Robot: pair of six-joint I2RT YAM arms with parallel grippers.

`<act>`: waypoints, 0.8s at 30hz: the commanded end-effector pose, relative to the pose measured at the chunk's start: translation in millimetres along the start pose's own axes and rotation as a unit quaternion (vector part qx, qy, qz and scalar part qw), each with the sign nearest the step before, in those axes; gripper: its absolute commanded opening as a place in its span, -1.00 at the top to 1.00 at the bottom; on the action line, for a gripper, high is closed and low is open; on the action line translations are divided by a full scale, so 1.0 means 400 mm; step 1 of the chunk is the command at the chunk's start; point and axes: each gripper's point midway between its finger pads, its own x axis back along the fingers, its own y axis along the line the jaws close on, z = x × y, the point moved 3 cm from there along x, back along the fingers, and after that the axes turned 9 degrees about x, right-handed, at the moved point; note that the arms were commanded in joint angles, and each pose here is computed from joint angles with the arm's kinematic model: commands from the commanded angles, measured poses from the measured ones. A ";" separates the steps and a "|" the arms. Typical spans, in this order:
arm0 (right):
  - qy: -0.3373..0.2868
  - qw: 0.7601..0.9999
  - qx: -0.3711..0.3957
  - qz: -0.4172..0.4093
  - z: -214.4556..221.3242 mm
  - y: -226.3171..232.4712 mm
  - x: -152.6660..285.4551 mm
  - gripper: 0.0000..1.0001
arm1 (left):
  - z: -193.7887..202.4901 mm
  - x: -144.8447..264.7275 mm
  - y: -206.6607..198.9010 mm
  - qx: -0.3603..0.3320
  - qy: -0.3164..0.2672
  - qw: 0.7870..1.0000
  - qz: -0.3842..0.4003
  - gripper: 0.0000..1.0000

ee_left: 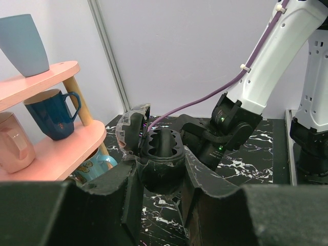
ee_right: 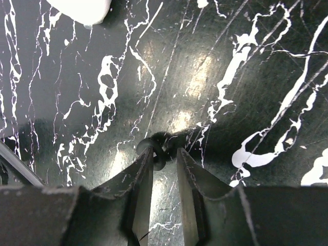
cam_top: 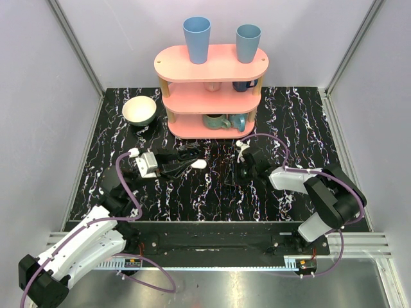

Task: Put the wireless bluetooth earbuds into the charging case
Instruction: Move the right earbud to the center of the board, then pick up the right earbud from the center of the board.

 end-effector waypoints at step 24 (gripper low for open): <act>-0.003 0.999 0.017 -0.050 0.004 0.031 -0.019 0.49 | -0.072 -0.013 -0.004 -0.019 -0.037 0.999 0.008 0.91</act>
